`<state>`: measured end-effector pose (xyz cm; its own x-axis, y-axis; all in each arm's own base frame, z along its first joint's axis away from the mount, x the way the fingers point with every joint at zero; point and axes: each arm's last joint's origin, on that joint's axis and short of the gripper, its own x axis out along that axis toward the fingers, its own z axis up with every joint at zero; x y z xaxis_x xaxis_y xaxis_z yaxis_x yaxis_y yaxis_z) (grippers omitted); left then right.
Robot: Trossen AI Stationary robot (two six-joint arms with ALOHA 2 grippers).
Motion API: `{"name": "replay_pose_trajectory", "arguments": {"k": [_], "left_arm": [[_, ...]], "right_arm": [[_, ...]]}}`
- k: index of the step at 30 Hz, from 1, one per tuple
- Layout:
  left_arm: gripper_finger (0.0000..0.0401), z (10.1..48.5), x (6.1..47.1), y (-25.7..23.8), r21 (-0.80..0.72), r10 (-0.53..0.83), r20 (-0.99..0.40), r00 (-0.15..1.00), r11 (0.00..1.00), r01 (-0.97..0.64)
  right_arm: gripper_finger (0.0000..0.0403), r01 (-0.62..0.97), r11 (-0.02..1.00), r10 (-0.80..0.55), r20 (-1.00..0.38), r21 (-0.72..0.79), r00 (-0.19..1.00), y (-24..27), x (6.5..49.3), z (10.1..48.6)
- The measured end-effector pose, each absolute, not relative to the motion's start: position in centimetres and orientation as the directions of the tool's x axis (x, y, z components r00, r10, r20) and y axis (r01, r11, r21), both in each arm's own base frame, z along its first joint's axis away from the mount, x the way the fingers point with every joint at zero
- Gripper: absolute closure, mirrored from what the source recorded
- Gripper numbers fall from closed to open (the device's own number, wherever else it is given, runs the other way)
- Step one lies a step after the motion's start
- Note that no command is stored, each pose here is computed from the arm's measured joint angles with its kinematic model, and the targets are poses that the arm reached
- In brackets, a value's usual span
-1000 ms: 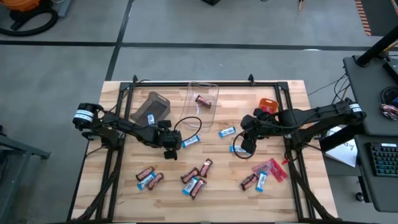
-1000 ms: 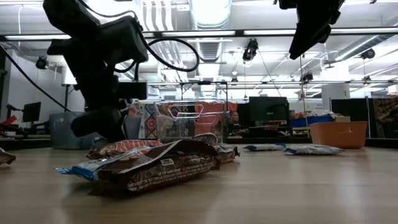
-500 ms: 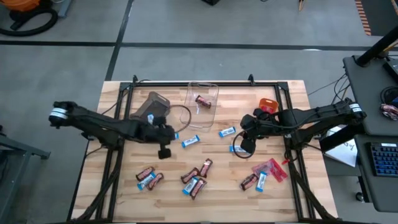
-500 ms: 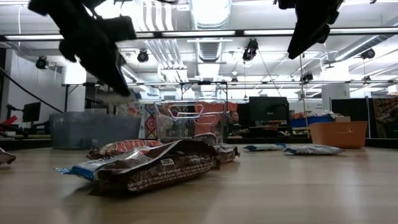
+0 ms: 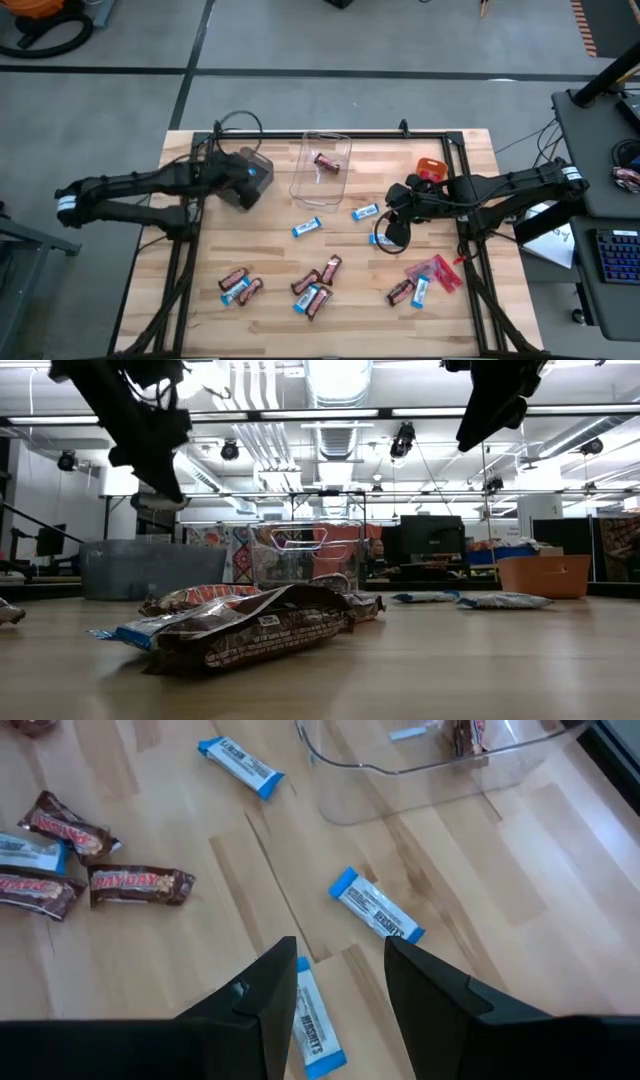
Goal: Sort candy
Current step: Put the blue chocolate into the black bin, then put the brown chocolate into the transparent bin
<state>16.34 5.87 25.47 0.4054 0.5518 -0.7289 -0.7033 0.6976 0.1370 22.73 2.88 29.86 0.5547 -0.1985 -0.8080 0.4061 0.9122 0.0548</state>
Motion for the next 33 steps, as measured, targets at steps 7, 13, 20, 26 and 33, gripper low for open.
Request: {"name": "replay_pose_trajectory", "arguments": {"k": [7,13,20,26,33], "left_arm": [[0.04,24.4,16.0,9.2,0.097,0.541,-0.781,0.312,0.598,-0.795],[0.0393,23.4,16.7,10.3,0.154,0.555,-0.796,0.241,0.571,-0.806],[0.0375,22.6,17.2,10.6,0.174,0.541,-0.814,0.211,0.574,-0.8],[0.0362,22.5,17.3,10.6,0.177,0.539,-0.816,0.207,0.574,-0.799],[0.0327,22.5,17.3,10.6,0.177,0.541,-0.815,0.208,0.574,-0.8]], "right_arm": [[0.0258,0.409,0.911,-0.199,-0.809,0.056,0.553,2.9,22.7,29.8],[0.0258,0.409,0.911,-0.199,-0.81,0.054,0.551,2.9,22.7,29.7],[0.0258,0.409,0.911,-0.199,-0.81,0.054,0.551,2.9,22.7,29.7],[0.0258,0.409,0.911,-0.199,-0.81,0.054,0.551,2.9,22.7,29.7],[0.0257,0.409,0.911,-0.199,-0.811,0.054,0.551,2.9,22.7,29.7]]}}
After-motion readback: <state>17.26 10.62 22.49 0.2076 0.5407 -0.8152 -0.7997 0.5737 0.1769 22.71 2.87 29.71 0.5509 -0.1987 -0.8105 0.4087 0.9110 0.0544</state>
